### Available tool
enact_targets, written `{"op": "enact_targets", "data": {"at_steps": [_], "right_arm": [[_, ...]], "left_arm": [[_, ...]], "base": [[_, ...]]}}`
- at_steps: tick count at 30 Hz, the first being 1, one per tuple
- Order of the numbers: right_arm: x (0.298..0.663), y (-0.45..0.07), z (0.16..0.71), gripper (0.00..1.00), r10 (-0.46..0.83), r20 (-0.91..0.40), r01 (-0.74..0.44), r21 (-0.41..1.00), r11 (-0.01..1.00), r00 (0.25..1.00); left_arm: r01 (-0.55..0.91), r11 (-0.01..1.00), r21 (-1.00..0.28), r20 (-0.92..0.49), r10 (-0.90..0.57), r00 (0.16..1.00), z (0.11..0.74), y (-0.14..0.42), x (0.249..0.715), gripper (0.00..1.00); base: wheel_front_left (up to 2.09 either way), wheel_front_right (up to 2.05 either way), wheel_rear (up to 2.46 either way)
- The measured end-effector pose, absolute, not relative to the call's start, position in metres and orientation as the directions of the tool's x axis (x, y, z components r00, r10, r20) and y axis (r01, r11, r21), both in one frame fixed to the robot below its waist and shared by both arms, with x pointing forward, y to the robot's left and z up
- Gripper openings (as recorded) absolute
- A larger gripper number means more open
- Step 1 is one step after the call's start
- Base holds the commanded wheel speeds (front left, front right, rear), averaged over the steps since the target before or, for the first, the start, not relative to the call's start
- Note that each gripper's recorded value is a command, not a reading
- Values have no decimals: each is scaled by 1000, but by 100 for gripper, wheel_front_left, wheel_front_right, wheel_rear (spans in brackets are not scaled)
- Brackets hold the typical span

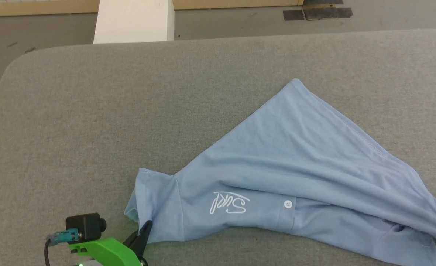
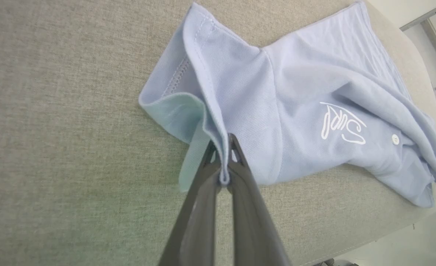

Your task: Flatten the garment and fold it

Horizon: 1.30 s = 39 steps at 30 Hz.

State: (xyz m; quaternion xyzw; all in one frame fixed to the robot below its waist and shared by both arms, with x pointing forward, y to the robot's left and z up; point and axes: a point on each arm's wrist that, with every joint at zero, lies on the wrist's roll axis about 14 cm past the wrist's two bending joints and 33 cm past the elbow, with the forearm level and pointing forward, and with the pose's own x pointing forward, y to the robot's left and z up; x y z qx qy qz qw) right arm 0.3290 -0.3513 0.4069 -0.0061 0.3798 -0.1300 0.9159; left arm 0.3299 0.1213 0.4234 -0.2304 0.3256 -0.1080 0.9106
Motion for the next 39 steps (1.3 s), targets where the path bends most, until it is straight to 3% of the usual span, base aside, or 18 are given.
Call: {"op": "enact_targets", "data": {"at_steps": [5, 10, 13, 17, 22, 30, 31, 32, 33, 34, 39], "right_arm": [[412, -311, 464, 100, -117, -454, 65, -129, 990, 883], [480, -237, 505, 100, 99, -222, -124, -102, 987, 970], [505, -196, 503, 100, 211, -205, -232, -83, 969, 956], [533, -167, 482, 100, 278, -287, -311, -75, 947, 917], [561, -158, 443, 100, 261, -473, -334, -77, 939, 842], [576, -144, 380, 100, 212, -744, -366, -47, 929, 634], [576, -141, 373, 92, 207, -769, -373, -43, 927, 604], [576, -138, 370, 47, 204, -786, -381, -43, 924, 584], [578, -137, 368, 15, 197, -802, -384, -43, 922, 564], [580, -135, 367, 0, 195, -814, -391, -43, 919, 547], [582, -125, 372, 0, 222, -790, -416, -46, 908, 572]], "left_arm": [[41, 870, -492, -556, -350, 754, 419, 121, 331, 0], [31, 870, -492, -562, -344, 752, 416, 122, 337, 0], [29, 870, -493, -561, -343, 753, 414, 124, 341, 0], [17, 865, -501, -566, -343, 750, 408, 124, 345, 0], [-11, 862, -507, -572, -328, 752, 400, 128, 350, 0], [-61, 852, -520, -581, -300, 756, 386, 135, 352, 0], [-69, 852, -519, -582, -293, 759, 385, 136, 353, 0], [-73, 852, -519, -582, -290, 759, 384, 137, 353, 0], [-80, 852, -518, -586, -285, 758, 382, 139, 352, 0], [-89, 853, -515, -591, -278, 757, 381, 141, 351, 0], [-102, 855, -508, -588, -258, 767, 382, 146, 350, 0]], "base": [[0, 0, 0], [0, 0, 0], [0, 0, 0], [0, 0, 0], [0, 0, 0], [0, 0, 0], [0, 0, 0], [0, 0, 0], [0, 0, 0], [0, 0, 0], [0, 0, 0]]}}
